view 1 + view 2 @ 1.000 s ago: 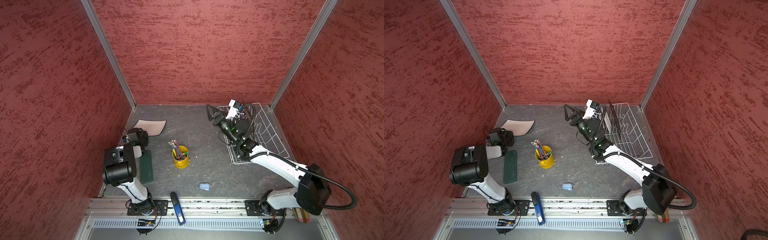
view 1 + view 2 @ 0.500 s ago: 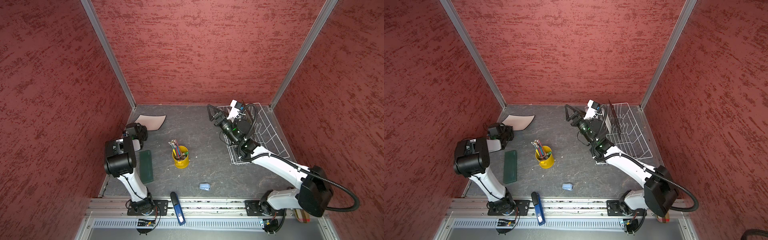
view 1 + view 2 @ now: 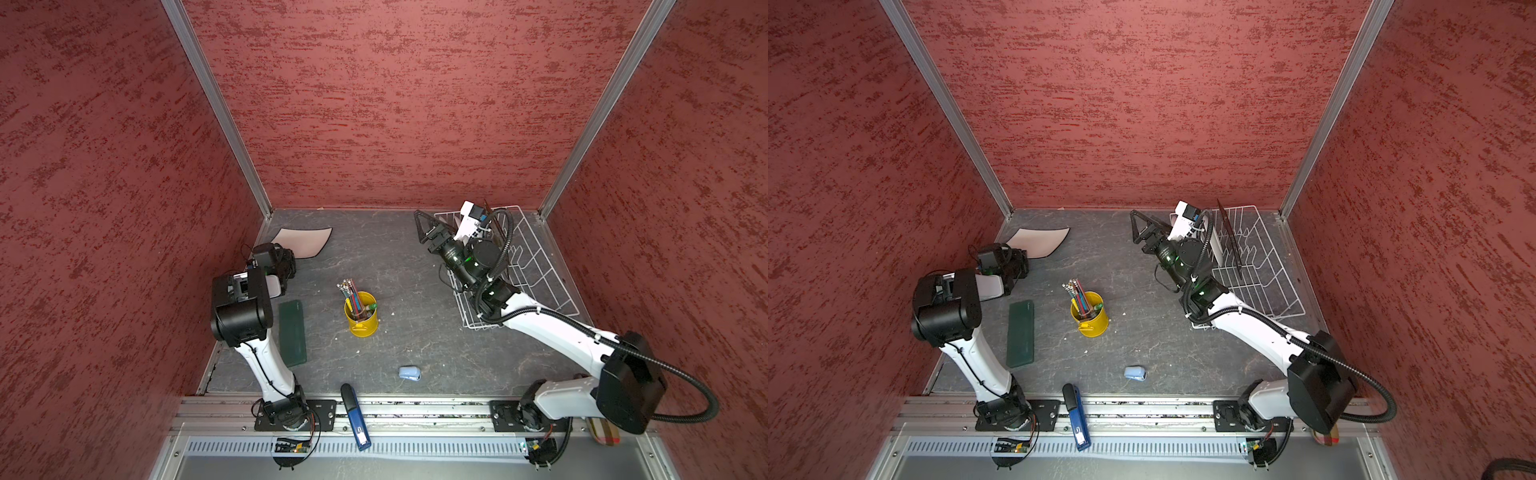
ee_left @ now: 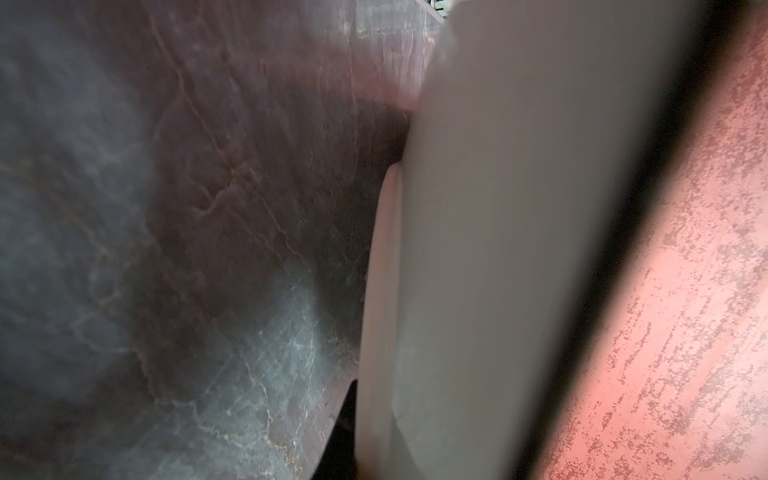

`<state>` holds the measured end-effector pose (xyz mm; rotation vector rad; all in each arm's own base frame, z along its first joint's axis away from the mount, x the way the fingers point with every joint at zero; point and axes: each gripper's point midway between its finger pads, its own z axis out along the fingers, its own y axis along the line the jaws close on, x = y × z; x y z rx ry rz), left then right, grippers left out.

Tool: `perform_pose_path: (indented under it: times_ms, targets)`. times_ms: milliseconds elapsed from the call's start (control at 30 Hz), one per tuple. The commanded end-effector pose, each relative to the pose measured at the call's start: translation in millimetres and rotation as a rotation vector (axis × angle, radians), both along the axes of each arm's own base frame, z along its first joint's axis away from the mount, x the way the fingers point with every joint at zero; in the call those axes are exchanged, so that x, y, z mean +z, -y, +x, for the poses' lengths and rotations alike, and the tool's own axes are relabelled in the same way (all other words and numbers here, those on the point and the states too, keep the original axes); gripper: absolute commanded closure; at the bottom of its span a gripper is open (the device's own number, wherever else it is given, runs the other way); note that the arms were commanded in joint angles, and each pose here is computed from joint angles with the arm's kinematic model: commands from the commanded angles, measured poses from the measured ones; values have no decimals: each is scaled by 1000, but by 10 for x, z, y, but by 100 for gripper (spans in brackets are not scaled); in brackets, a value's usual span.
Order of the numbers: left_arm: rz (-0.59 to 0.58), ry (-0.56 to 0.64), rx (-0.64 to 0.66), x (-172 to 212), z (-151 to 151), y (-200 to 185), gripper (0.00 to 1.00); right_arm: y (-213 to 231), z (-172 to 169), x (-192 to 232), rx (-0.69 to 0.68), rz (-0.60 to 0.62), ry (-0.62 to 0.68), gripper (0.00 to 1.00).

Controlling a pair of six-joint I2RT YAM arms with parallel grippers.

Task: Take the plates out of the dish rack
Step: 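Lower the white square plate flat onto the table with the left gripper, then open the left gripper to release the plate while the right gripper hovers over the rack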

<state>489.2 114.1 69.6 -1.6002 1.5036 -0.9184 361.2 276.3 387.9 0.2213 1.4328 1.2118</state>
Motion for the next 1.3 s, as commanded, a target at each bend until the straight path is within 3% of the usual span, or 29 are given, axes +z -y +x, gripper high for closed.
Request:
perform_pose_path:
  times_ms: [0, 300, 467, 967, 1267]
  targets:
    - [41, 181, -23, 531, 250, 7, 94, 76, -26, 34, -35, 10, 9, 13]
    - [47, 171, -17, 543, 221, 40, 80, 126, -28, 9, -55, 14, 4, 12]
    - [46, 168, -12, 562, 222, 38, 63, 144, -37, -5, -61, 10, 3, 12]
    - [36, 144, -17, 561, 192, 86, 27, 239, -81, 12, -87, 19, 10, 12]
    - [41, 127, -3, 524, 140, 72, 16, 286, -104, 26, -100, 24, 14, 12]
